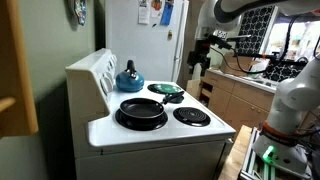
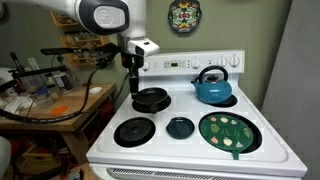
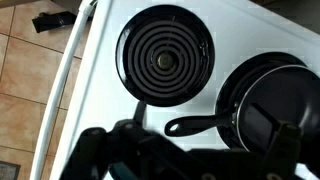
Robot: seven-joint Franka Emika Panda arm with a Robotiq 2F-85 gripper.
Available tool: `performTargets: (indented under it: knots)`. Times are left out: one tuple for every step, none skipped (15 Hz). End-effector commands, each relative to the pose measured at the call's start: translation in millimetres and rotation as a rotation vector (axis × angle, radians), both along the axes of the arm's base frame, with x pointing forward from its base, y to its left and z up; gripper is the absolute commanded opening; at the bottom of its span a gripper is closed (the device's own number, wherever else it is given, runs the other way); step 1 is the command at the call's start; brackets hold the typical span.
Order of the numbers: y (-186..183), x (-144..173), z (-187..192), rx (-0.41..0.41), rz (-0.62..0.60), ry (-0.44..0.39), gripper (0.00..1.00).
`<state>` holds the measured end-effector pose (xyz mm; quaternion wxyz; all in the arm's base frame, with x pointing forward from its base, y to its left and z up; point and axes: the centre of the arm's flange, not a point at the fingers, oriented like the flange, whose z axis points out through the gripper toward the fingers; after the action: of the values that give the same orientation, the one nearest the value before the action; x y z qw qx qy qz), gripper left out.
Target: Use the green pot holder to move the blue kettle forwards.
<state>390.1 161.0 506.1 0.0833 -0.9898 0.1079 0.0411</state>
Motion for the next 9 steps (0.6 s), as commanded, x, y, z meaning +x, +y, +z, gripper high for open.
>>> performTargets:
  knots:
    - [0.0, 0.0, 0.0, 0.000, 0.000, 0.000, 1.00]
    - [0.0, 0.0, 0.0, 0.000, 0.000, 0.000, 1.00]
    - [0.0, 0.0, 0.0, 0.000, 0.000, 0.000, 1.00]
    - [0.0, 0.0, 0.0, 0.000, 0.000, 0.000, 1.00]
    - [0.0, 0.0, 0.0, 0.000, 0.000, 0.000, 1.00]
    - [-8.3, 13.8, -7.9, -0.024, -0.048, 0.004, 1.00]
    - [-20.5, 29.2, -17.2, -0.096, -0.078, -0.017, 1.00]
    - [-32.0, 41.4, -23.9, -0.163, -0.097, -0.053, 1.00]
    - [-45.1, 57.0, -30.7, -0.210, -0.099, -0.097, 1.00]
